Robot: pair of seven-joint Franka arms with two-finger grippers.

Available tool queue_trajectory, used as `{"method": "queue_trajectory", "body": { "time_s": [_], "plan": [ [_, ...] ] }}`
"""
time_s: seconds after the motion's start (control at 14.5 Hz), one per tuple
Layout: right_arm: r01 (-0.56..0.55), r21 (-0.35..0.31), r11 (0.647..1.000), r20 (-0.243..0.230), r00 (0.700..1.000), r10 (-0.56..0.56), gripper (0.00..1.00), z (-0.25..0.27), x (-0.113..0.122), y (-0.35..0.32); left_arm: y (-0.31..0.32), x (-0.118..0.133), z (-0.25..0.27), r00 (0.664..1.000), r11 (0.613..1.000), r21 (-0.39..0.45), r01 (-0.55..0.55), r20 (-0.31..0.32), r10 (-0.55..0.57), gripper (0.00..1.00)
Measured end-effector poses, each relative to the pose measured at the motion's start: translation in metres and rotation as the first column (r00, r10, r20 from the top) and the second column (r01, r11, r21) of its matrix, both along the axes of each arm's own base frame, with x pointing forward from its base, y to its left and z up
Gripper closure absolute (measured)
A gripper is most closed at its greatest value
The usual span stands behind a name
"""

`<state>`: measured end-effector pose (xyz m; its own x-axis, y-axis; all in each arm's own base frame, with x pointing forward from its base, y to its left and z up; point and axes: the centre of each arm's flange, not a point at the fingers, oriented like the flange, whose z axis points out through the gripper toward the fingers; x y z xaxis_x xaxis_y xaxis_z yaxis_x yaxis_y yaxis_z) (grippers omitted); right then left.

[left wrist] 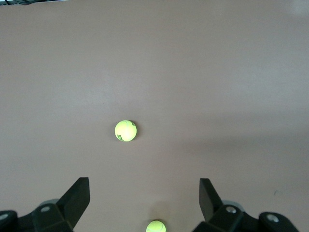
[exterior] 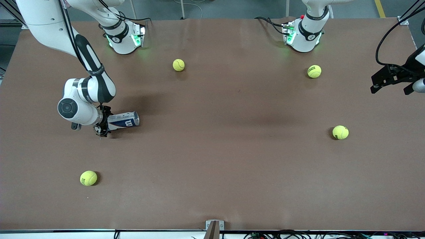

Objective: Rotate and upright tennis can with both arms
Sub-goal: 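Lift the can with the right gripper and carry it toward table center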

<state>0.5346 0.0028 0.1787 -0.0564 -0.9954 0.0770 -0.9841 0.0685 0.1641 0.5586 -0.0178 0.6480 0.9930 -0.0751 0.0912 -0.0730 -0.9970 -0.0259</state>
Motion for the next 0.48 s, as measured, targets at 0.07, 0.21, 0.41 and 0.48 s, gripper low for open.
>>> {"method": "queue_trajectory", "body": {
  "time_s": [0.07,0.21,0.41,0.48],
  "plan": [
    [0.000,0.000,1.000,-0.001,1.000,0.000,0.00,-0.001,0.000,0.000,0.000,0.000,0.000,1.000,1.000,0.000,0.000,0.000,0.000,0.00],
    [-0.002,0.000,1.000,-0.005,1.000,0.002,0.04,-0.001,-0.001,0.001,0.000,0.000,0.000,1.000,1.000,0.000,0.000,0.000,0.000,0.00],
    [-0.028,0.008,1.000,-0.039,0.999,0.028,0.19,-0.003,-0.004,0.016,0.000,0.000,0.000,1.000,1.000,0.000,0.000,0.000,0.000,0.00],
    [-0.044,0.015,0.999,-0.050,0.998,0.044,0.28,-0.001,-0.004,0.027,0.000,0.000,0.000,1.000,1.000,0.000,0.000,0.000,0.000,0.00]
  ]
}}
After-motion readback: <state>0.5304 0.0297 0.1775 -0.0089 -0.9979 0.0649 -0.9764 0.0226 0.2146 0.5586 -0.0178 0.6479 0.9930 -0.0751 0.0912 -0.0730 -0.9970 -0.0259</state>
